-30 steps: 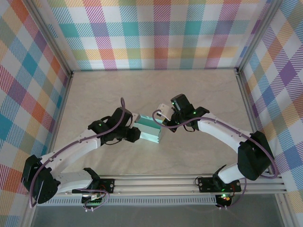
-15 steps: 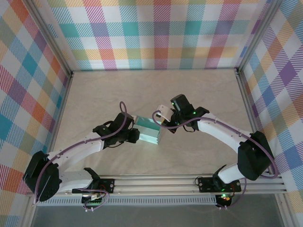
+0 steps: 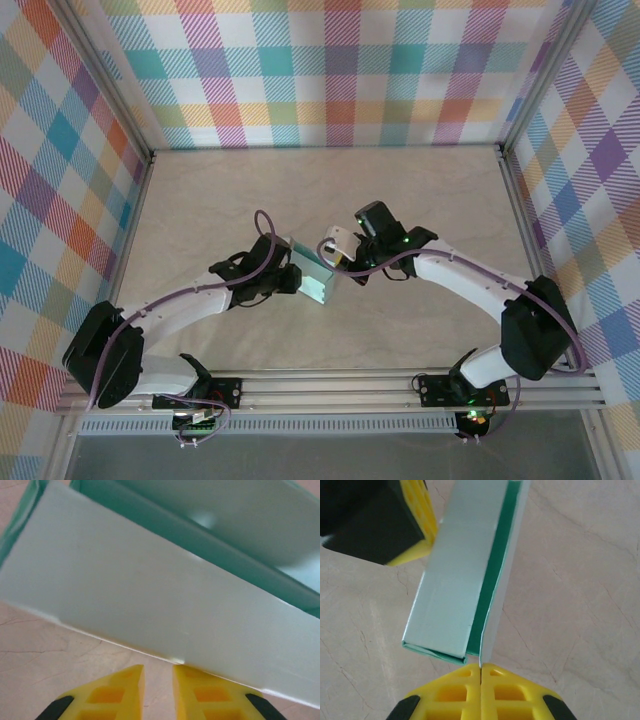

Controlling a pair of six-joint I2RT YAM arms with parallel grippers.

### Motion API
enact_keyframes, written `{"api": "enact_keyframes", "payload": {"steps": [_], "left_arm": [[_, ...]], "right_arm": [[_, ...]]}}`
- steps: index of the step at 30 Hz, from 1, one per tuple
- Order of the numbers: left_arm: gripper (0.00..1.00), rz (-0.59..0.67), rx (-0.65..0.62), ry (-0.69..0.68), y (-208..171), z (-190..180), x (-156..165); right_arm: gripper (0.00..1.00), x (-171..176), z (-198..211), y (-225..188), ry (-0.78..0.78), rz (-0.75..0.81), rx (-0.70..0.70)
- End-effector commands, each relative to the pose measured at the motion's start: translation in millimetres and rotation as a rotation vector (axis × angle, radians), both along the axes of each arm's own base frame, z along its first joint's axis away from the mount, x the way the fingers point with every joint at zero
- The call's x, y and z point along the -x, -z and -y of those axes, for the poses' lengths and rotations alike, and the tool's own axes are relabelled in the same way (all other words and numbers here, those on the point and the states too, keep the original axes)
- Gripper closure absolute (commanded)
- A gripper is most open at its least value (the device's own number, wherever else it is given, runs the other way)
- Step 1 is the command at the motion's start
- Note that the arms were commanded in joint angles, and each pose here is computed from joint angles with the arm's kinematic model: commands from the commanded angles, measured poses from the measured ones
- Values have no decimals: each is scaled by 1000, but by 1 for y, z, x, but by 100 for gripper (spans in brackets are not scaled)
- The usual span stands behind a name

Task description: Fold the paper box

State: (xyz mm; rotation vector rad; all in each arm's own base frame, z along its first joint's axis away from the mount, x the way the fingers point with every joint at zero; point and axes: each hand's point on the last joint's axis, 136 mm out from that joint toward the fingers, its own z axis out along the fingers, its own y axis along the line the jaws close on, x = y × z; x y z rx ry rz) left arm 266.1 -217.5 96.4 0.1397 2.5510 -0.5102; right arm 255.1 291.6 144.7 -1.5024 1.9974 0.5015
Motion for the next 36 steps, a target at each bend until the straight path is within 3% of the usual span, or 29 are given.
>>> {"api": "enact_keyframes", "payload": {"steps": [1,9,16,24,30,33,36], "left_arm": [[76,51,79,-47,-20,12,-20],[75,46,82,-43,-15,19,-20],[67,66,59,-47,-18,12,-18],[67,66,1,-62,-14,-5,-9],[67,53,-13,-71,-6,-12,-3],[67,54,-15,-77,-6,-14,-3],[67,64,-15,-81,-7,-16,-2]], "right_arm": [[100,8,-14,-5,-42,-23,-22],[100,-5,-14,-4,78,-24,9],[100,-13,-8,-3,106,19,40],[86,-1,-16,-14,71,-11,-40],[63,5,-21,-15,62,-50,-78],[45,4,-22,-18,74,-55,-96],[38,3,-24,-20,86,-51,-114]]}}
